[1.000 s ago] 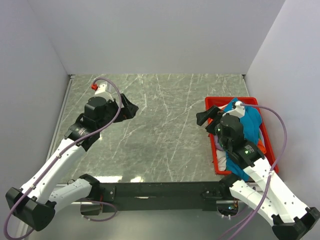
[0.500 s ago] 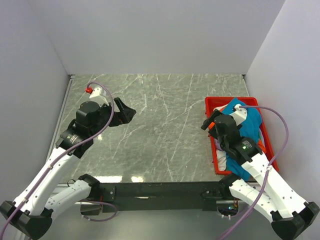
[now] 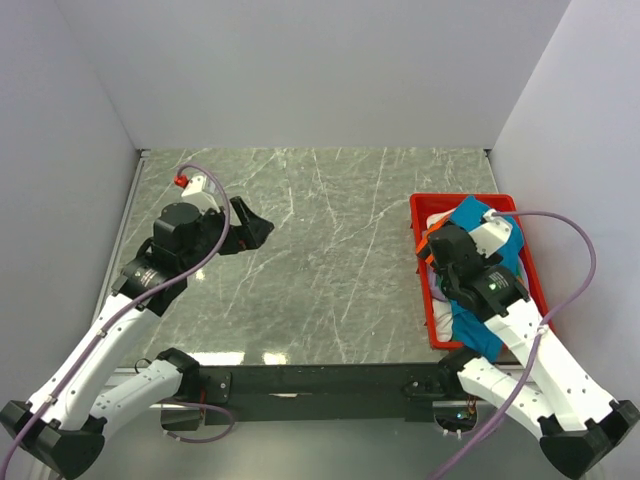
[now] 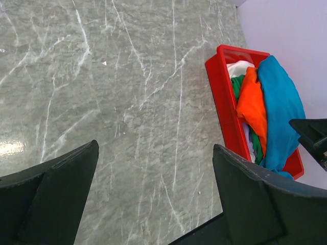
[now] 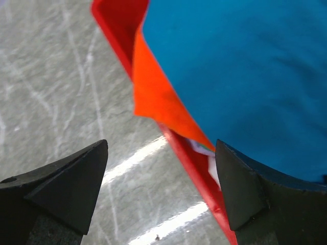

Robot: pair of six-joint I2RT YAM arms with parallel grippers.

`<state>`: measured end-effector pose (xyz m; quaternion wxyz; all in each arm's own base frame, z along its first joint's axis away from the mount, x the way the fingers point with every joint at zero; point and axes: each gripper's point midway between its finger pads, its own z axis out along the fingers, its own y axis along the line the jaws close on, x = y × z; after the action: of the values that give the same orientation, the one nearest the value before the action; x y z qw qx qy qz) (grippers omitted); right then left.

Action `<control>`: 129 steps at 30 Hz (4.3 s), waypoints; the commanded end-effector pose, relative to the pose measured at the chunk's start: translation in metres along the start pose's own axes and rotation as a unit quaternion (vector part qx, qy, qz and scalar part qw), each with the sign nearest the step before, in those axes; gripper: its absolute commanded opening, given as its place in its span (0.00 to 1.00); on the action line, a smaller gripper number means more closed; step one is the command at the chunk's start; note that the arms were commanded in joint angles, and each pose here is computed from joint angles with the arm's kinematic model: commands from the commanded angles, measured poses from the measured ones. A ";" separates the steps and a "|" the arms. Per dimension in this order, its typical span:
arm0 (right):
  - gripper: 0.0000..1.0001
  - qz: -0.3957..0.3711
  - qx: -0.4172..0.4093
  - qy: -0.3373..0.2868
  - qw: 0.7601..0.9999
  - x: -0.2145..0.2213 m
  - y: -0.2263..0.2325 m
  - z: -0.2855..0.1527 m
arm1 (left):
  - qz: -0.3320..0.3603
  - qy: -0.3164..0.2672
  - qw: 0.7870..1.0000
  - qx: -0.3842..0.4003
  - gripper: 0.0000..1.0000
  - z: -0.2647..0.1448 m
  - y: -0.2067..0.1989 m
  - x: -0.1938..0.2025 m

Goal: Fold and stack the t-shirts
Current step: Grab the tshirt from the pile, then move the tshirt to the center of the board, then flatten the tshirt out

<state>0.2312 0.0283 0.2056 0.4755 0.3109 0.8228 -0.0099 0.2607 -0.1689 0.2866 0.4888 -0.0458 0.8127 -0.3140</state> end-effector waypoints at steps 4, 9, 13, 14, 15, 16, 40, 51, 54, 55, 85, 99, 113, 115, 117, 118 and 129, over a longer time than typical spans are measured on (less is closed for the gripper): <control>0.91 -0.001 0.089 -0.015 0.996 -0.023 -0.025 0.009 | 0.007 0.012 1.000 0.011 1.00 0.005 0.000 0.008; 0.90 0.005 0.126 -0.007 0.992 -0.032 -0.041 0.028 | 0.011 0.015 1.000 0.008 0.99 0.007 0.002 0.011; 0.89 0.027 0.145 -0.008 0.989 -0.036 -0.050 0.047 | 0.012 0.019 1.000 0.009 0.99 0.008 0.002 0.012; 0.88 0.026 0.149 0.000 0.989 -0.031 -0.052 0.051 | 0.012 0.020 1.000 0.011 0.99 0.008 0.002 0.013; 0.88 0.022 0.155 0.007 0.988 -0.027 -0.053 0.057 | 0.012 0.020 1.000 0.012 0.99 0.008 0.001 0.013; 0.87 0.026 0.154 0.007 0.988 -0.026 -0.052 0.062 | 0.012 0.022 1.000 0.012 0.99 0.008 0.001 0.014; 0.00 0.059 0.043 -0.028 0.997 -0.094 -0.010 0.019 | 0.016 0.022 1.000 0.003 0.98 0.008 -0.001 0.006; 0.00 0.082 -0.175 -0.100 0.976 -0.202 0.083 -0.063 | 0.021 0.005 1.000 -0.001 0.98 0.009 -0.006 -0.010; 0.00 0.080 -0.247 -0.104 0.960 -0.228 0.123 -0.079 | 0.023 -0.007 1.000 -0.009 0.98 0.008 -0.006 -0.018; 0.00 0.077 -0.270 -0.100 0.954 -0.232 0.137 -0.084 | 0.023 -0.010 1.000 -0.011 0.98 0.007 -0.007 -0.021; 0.59 -0.060 -0.284 0.119 0.950 0.006 0.193 0.033 | -0.076 -0.058 0.985 -0.146 0.87 0.019 0.063 -0.019; 0.60 -0.246 -0.419 0.196 0.852 0.185 0.308 -0.045 | -0.205 -0.062 0.931 -0.295 0.75 0.018 0.187 0.049; 0.58 -0.282 -0.425 0.201 0.836 0.274 0.396 -0.026 | -0.280 -0.039 0.904 -0.320 0.66 0.016 0.230 0.088; 0.58 -0.283 -0.413 0.204 0.841 0.283 0.399 -0.018 | -0.291 -0.029 0.902 -0.319 0.64 0.018 0.232 0.098; 0.58 -0.287 -0.401 0.207 0.845 0.288 0.398 -0.012 | -0.295 -0.022 0.900 -0.320 0.62 0.018 0.233 0.106; 0.58 -0.290 -0.391 0.205 0.849 0.292 0.396 -0.004 | -0.297 -0.022 0.900 -0.319 0.61 0.018 0.233 0.107; 0.58 -0.302 -0.360 0.205 0.858 0.315 0.398 0.021 | -0.304 -0.012 0.889 -0.342 0.57 0.009 0.245 0.132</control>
<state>0.3286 0.4972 0.0409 0.3249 -0.1661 0.9068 0.2112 0.2534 -0.0297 0.0440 0.3214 -0.4484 0.8219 -0.1418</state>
